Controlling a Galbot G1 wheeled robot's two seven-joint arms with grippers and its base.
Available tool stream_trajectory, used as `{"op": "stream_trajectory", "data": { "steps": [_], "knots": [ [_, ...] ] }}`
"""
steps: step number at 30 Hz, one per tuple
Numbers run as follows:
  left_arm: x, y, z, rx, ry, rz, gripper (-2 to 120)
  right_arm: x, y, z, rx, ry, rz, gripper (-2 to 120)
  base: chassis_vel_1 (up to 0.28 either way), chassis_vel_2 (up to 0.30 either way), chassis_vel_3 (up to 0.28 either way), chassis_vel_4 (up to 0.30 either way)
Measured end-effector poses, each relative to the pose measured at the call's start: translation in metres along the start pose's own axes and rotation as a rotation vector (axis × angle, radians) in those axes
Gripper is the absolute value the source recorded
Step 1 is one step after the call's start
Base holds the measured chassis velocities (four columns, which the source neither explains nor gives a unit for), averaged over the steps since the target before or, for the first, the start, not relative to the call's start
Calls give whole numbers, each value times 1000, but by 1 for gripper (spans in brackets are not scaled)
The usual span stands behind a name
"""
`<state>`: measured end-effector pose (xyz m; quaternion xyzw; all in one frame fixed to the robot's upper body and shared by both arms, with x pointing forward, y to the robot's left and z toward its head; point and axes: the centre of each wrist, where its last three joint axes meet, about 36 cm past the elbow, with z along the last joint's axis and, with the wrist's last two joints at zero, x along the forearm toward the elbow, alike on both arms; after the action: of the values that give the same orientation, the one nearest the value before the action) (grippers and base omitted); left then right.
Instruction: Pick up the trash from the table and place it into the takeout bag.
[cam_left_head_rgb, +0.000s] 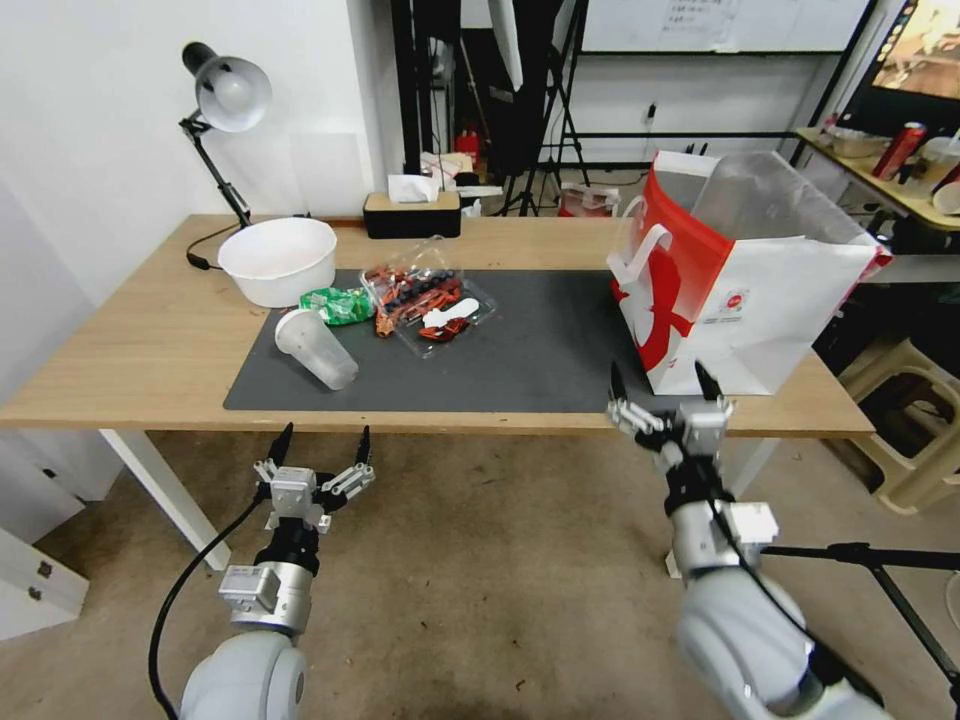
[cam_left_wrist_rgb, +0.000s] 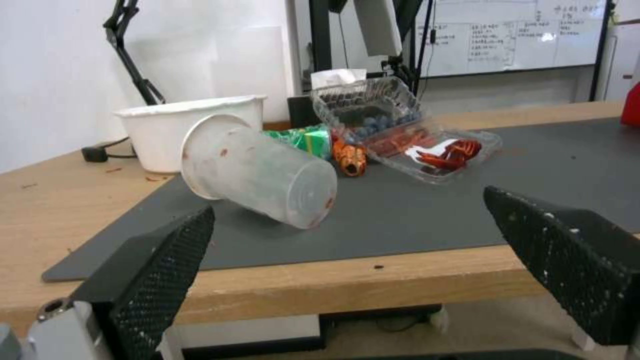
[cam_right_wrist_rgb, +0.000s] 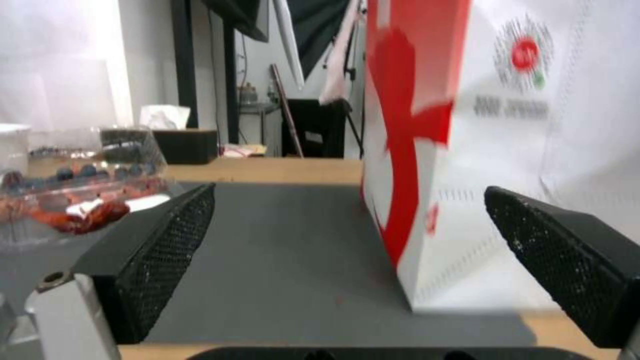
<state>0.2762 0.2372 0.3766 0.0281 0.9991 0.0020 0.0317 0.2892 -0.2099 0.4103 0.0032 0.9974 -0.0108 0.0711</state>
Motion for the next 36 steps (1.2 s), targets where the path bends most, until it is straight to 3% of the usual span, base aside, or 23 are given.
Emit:
{"op": "stream_trajectory", "data": {
  "steps": [8,23,31,36],
  "knots": [
    [0,0,0,-1,0,2,100,20,1,23,-15,36,31,100,0,0,0,0],
    [-7,1,-4,10,-14,8,100,17,2,28,-17,41,43,100,0,0,0,0],
    [-24,-3,-27,77,16,-15,100,17,3,29,-12,44,43,100,0,0,0,0],
    [-46,-13,-54,186,72,-51,100,18,4,29,-6,41,44,100,0,0,0,0]
  ]
}}
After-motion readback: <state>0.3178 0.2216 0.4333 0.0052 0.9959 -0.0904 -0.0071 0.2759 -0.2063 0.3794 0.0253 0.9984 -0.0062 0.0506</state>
